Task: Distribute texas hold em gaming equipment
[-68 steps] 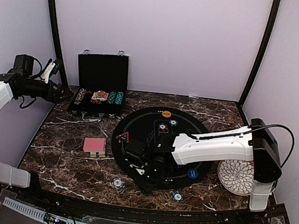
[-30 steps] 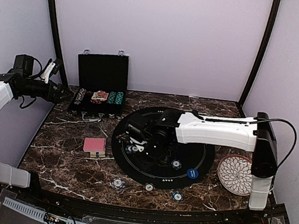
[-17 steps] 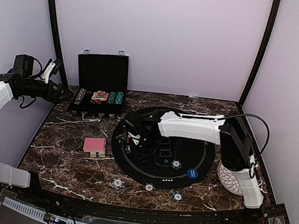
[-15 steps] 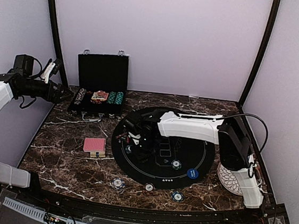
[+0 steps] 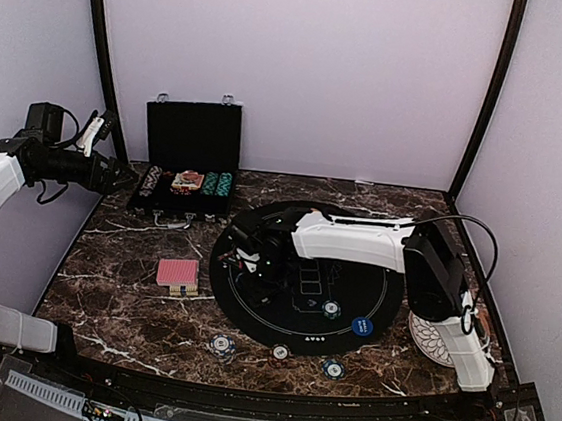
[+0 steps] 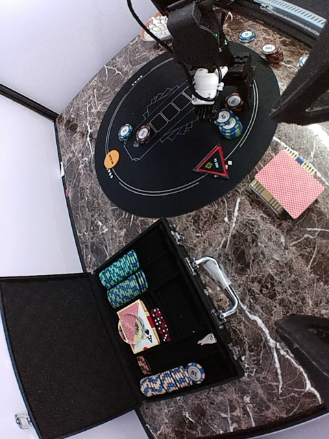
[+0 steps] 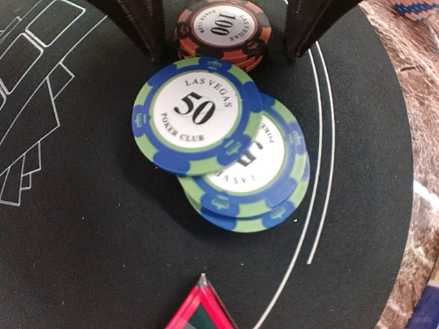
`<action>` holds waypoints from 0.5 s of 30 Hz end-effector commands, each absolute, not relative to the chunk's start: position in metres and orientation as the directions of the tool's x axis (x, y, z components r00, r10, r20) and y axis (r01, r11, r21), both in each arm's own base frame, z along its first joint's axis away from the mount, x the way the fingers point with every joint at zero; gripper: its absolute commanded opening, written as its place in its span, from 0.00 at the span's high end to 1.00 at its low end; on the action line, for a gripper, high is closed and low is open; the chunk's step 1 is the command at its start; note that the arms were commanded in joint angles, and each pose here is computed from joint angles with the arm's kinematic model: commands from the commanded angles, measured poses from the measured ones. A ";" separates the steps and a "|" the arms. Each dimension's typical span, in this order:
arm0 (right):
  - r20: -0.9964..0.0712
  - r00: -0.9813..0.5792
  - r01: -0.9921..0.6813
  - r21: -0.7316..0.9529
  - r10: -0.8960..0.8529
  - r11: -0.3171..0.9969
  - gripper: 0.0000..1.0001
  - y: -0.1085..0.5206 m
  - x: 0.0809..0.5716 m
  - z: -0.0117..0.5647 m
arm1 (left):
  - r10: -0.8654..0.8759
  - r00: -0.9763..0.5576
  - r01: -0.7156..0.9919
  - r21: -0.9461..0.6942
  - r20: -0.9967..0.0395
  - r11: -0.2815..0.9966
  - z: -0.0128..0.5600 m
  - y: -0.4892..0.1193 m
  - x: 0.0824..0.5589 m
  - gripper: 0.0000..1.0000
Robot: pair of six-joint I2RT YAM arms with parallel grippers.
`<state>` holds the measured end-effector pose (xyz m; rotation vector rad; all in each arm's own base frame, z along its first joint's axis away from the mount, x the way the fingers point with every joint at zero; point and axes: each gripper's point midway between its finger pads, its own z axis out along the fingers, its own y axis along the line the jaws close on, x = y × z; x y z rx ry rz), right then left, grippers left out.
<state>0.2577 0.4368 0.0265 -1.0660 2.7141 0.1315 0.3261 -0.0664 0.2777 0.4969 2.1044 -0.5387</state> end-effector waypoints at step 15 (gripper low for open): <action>-0.287 -0.704 -0.684 0.028 -0.650 0.729 0.08 0.385 0.203 0.112 | 0.156 -0.504 0.547 -0.174 -0.849 0.819 0.288 -0.067 0.323 0.01</action>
